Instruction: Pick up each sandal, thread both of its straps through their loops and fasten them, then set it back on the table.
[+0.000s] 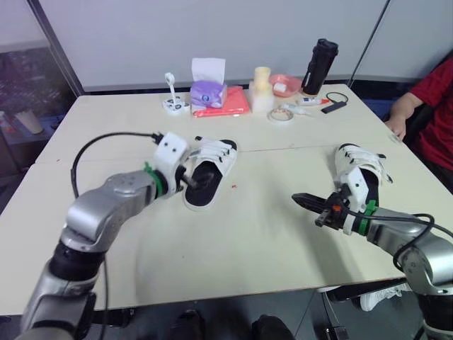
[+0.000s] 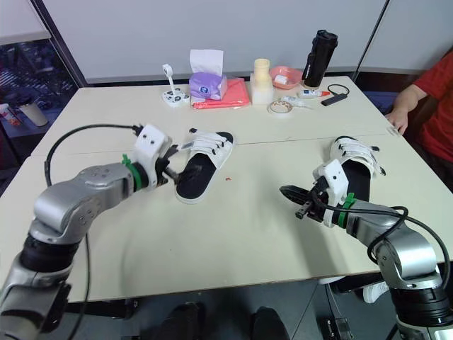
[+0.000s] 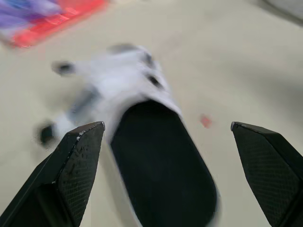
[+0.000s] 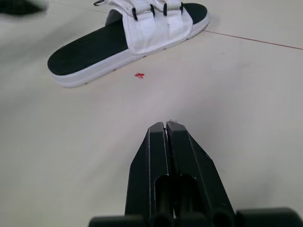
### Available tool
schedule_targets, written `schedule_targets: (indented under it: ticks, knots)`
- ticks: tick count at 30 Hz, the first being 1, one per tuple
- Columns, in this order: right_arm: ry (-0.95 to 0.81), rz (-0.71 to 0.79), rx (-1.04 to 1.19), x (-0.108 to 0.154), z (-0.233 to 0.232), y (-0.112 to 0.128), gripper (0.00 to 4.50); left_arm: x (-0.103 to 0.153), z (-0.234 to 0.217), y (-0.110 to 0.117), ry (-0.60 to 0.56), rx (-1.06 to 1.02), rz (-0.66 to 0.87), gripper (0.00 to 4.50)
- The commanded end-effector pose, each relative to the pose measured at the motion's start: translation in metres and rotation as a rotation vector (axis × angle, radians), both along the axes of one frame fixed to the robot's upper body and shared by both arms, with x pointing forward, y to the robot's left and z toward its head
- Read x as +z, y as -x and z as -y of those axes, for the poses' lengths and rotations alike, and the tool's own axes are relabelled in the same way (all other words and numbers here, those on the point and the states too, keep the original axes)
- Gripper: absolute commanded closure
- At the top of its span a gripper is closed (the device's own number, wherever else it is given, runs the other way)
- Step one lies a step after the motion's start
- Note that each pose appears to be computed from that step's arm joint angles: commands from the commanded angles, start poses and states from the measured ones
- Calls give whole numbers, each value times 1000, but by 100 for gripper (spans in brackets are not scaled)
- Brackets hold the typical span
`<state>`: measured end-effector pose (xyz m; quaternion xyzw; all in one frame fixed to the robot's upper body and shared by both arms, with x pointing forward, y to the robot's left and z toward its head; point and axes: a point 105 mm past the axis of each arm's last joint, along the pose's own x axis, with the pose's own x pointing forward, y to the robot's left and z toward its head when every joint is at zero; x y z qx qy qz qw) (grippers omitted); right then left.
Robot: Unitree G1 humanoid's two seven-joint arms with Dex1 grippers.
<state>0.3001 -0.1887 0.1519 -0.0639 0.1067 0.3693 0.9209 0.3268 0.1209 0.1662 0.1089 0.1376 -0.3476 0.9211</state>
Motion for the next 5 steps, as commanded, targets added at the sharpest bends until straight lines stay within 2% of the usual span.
schedule_targets:
  ticks: [1, 5]
  knots:
    - [-11, 21, 45, 9, 0, 5, 450, 11, -4, 17, 114, -40, 25, 4]
    - [-29, -4, 66, 3, 0, 11, 450, 5, -16, 32, 221, 24, 13, 4]
